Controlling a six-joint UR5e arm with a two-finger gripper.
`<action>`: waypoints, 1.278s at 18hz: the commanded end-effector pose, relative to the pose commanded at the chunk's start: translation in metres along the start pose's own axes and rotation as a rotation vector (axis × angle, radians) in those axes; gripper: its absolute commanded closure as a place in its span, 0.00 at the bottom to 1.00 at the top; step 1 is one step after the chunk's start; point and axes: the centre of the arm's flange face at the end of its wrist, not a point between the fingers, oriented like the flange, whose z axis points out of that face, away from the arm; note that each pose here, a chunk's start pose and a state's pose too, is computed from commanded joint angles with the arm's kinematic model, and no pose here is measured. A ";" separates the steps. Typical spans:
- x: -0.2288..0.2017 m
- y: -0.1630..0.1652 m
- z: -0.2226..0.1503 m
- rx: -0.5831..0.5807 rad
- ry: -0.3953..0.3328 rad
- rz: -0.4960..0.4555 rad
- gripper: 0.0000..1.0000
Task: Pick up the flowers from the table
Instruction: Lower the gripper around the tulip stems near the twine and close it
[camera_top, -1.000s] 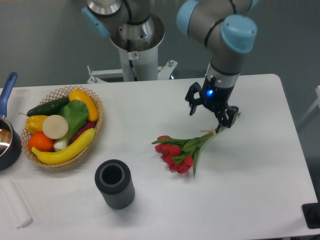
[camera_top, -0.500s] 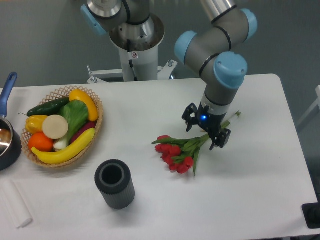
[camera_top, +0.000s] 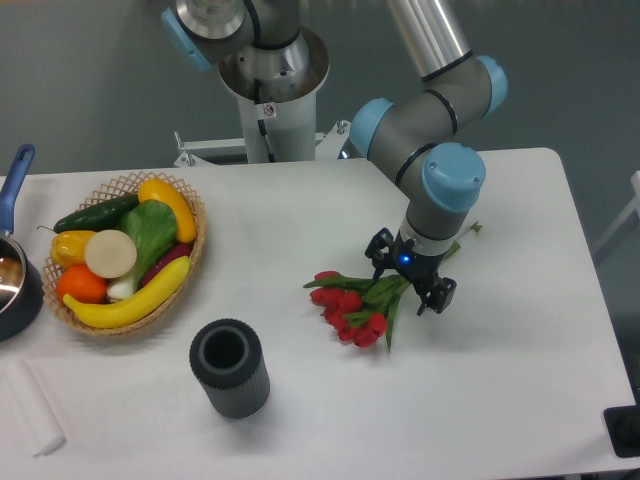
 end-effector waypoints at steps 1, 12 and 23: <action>0.003 0.001 0.003 -0.001 0.008 0.019 0.00; 0.013 0.008 0.023 -0.051 0.039 0.020 0.00; 0.013 -0.006 0.035 -0.049 0.018 -0.001 0.16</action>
